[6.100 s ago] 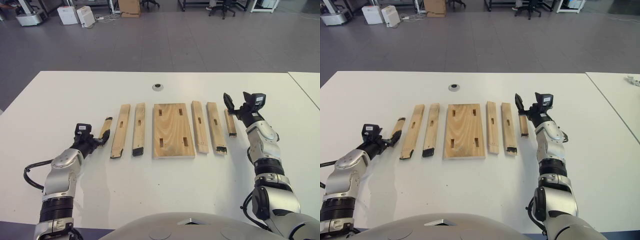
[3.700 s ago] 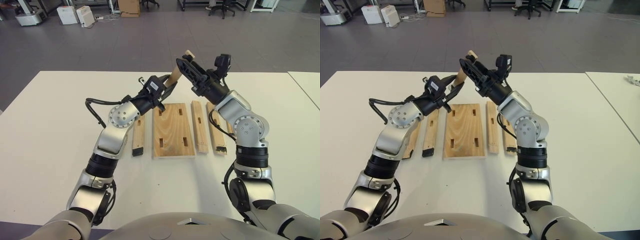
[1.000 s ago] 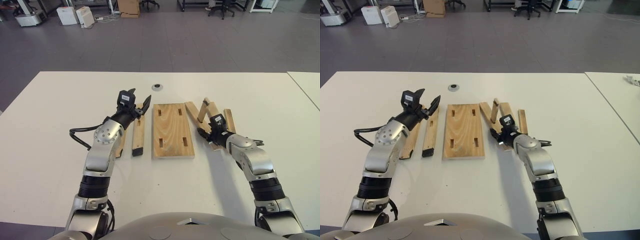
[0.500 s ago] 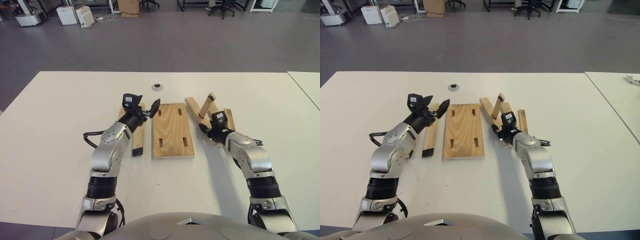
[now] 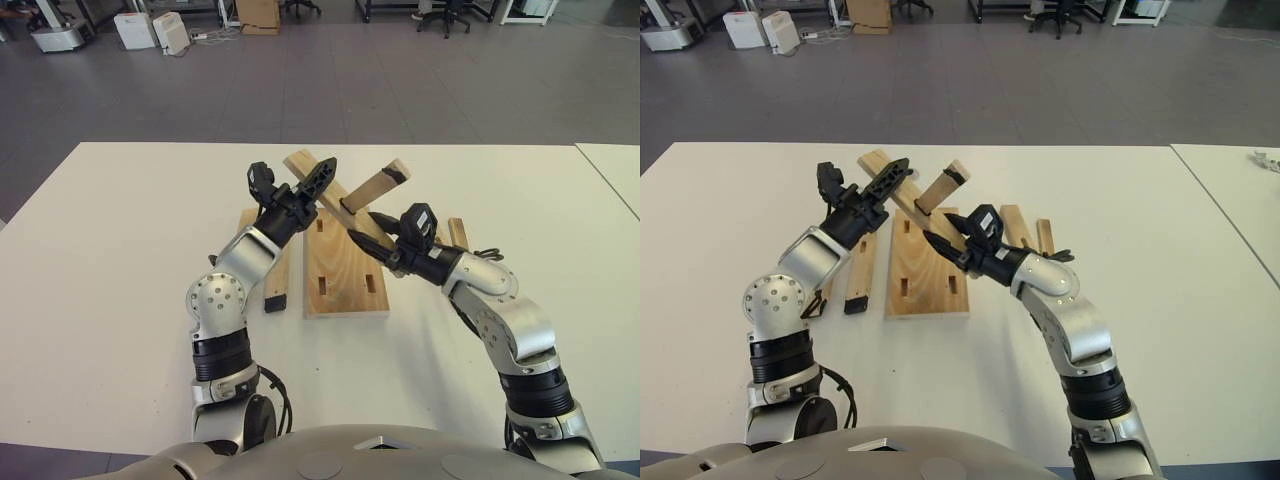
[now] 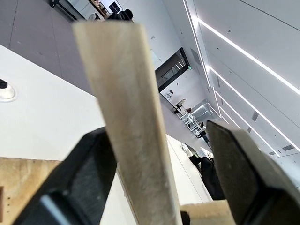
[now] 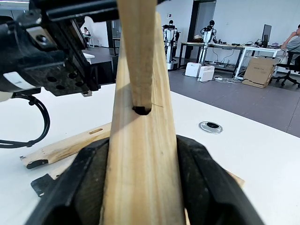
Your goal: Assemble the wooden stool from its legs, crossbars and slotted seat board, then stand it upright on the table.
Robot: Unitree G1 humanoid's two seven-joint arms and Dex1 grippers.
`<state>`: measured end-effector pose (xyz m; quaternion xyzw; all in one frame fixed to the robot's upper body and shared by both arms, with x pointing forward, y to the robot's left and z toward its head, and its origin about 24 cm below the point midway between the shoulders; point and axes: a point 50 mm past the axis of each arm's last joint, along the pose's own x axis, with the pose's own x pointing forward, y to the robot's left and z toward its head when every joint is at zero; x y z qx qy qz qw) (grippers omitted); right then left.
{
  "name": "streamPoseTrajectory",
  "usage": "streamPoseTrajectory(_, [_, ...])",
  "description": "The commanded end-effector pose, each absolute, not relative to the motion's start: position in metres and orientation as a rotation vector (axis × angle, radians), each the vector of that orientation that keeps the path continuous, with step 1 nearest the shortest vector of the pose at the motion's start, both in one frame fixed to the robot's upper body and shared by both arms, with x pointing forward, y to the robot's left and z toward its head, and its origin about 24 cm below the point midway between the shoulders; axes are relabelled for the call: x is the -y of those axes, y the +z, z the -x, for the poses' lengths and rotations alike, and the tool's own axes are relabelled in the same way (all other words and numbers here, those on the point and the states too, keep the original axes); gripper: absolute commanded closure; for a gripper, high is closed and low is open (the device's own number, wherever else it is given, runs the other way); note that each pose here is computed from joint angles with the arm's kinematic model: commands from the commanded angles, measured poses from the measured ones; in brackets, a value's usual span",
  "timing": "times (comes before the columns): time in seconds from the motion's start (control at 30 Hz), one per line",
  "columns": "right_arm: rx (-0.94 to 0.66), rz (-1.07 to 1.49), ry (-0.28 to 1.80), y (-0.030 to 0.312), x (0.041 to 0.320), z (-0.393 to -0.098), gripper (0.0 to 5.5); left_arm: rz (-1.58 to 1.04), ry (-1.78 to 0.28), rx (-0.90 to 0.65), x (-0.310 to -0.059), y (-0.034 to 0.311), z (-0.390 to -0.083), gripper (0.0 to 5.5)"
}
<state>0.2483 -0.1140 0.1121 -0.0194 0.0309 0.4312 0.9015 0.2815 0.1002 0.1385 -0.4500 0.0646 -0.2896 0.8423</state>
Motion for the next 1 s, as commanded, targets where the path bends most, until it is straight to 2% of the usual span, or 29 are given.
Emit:
streamPoseTrajectory(0.03, [-0.036, 0.086, 0.906, 0.115, 0.113, -0.246, 3.41, 0.920, -0.634, -0.161, -0.097, 0.140, -0.279, 2.97])
streamPoseTrajectory(0.3, [-0.015, 0.109, 0.920, 0.114, 0.110, -0.244, 3.41, 0.932, -0.610, -0.221, -0.095, 0.126, -0.273, 4.30])
streamPoseTrajectory(0.37, [-0.016, 0.107, 0.914, 0.113, 0.110, -0.244, 3.41, 0.949, -0.599, -0.212, -0.097, 0.126, -0.272, 4.45])
streamPoseTrajectory(0.43, [-0.025, 0.098, 0.911, 0.112, 0.110, -0.244, 3.42, 0.953, -0.564, -0.195, -0.103, 0.126, -0.272, 4.47])
streamPoseTrajectory(0.47, [-0.033, 0.092, 0.911, 0.111, 0.110, -0.243, 3.05, 0.951, -0.535, -0.177, -0.108, 0.125, -0.271, 4.47])
streamPoseTrajectory(0.53, [-0.054, 0.087, 0.907, 0.108, 0.112, -0.241, 2.67, 0.948, -0.482, -0.128, -0.118, 0.126, -0.266, 4.48])
streamPoseTrajectory(0.67, [-0.136, 0.146, 0.845, 0.095, 0.134, -0.236, 2.64, 0.874, -0.288, -0.041, -0.145, 0.124, -0.241, 4.48])
streamPoseTrajectory(0.87, [-0.369, 0.428, 0.711, 0.056, 0.184, -0.239, 2.64, 0.771, -0.128, -0.115, -0.157, 0.118, -0.199, 4.48])
streamPoseTrajectory(0.93, [-0.420, 0.478, 0.754, 0.043, 0.182, -0.237, 2.64, 0.666, -0.105, -0.130, -0.160, 0.114, -0.196, 4.48])
streamPoseTrajectory(1.0, [-0.429, 0.489, 0.841, 0.035, 0.170, -0.230, 2.64, 0.591, -0.079, -0.133, -0.160, 0.109, -0.201, 4.48])
